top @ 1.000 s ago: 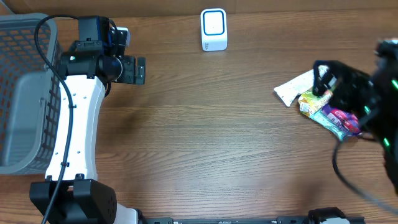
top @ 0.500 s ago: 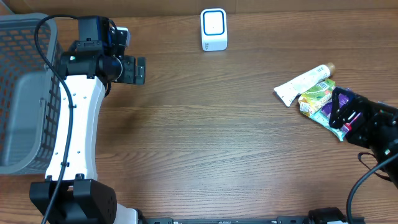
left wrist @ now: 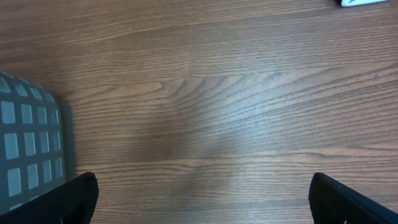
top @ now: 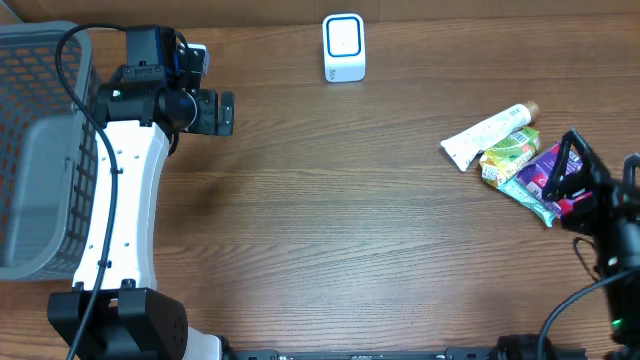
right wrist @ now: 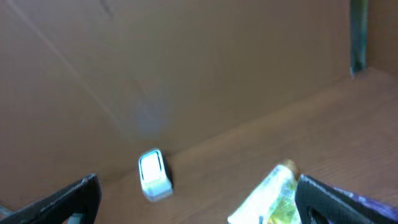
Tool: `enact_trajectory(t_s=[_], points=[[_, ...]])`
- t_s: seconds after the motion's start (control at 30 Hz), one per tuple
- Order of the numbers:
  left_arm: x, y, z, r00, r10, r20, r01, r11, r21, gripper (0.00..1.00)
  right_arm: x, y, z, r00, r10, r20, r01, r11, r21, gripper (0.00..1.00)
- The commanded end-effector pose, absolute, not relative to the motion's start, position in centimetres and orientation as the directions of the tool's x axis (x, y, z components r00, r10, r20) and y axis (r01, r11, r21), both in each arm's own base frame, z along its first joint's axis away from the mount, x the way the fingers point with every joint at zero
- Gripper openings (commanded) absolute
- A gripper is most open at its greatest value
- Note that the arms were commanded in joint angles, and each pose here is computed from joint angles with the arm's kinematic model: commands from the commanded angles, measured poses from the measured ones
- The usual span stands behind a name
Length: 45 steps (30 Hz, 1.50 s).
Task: Scan the item barcode
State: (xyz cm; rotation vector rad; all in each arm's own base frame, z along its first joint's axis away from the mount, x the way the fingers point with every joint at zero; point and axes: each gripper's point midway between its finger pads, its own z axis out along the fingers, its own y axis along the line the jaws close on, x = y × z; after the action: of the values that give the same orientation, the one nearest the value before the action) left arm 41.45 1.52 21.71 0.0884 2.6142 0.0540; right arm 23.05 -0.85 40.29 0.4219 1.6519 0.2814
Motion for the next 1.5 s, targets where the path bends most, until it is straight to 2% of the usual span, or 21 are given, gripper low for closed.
enact_trajectory(t_s=[0.0,0.1,0.2,0.43,0.67,0.73,0.83,1.47], points=[[41.3,1.7,22.8,-0.849,0.053,-0.526,0.032,0.998,0.048,1.0,23.2,-0.1,37.4,-0.071,0.332,-0.94,0.039,0.943,0.33,1.0],[41.3,1.7,22.8,-0.849,0.053,-0.526,0.032,0.998,0.048,0.99,23.4,1.1,35.6,0.0,0.236,-0.972,-0.063,0.97,0.235,1.0],[41.3,1.7,22.9,-0.849,0.053,-0.526,0.032,0.998,0.048,1.0,23.7,1.2,32.8,0.048,0.225,-0.973,-0.079,0.972,0.221,1.0],[41.3,1.7,22.9,-0.849,0.053,-0.526,0.032,0.998,0.048,1.0,24.3,1.2,25.3,0.081,0.226,-0.971,-0.087,0.972,0.219,1.0],[41.3,1.7,22.8,-0.849,0.053,-0.526,0.032,0.998,0.048,1.0,24.6,1.2,19.5,0.05,0.223,-0.974,-0.083,0.972,0.219,1.0],[41.3,1.7,22.8,-0.849,0.053,-0.526,0.032,0.998,0.048,1.0,24.6,1.3,18.0,0.002,0.225,-0.974,-0.073,0.972,0.224,1.0],[41.3,1.7,22.8,-0.849,0.053,-0.526,0.032,0.998,0.048,1.0,24.6,1.3,17.1,-0.036,0.224,-0.974,-0.067,0.972,0.226,1.0],[41.3,1.7,22.9,-0.849,0.053,-0.526,0.032,0.998,0.048,1.0,24.6,1.4,17.1,-0.037,0.223,-0.974,-0.072,0.972,0.225,1.0]])
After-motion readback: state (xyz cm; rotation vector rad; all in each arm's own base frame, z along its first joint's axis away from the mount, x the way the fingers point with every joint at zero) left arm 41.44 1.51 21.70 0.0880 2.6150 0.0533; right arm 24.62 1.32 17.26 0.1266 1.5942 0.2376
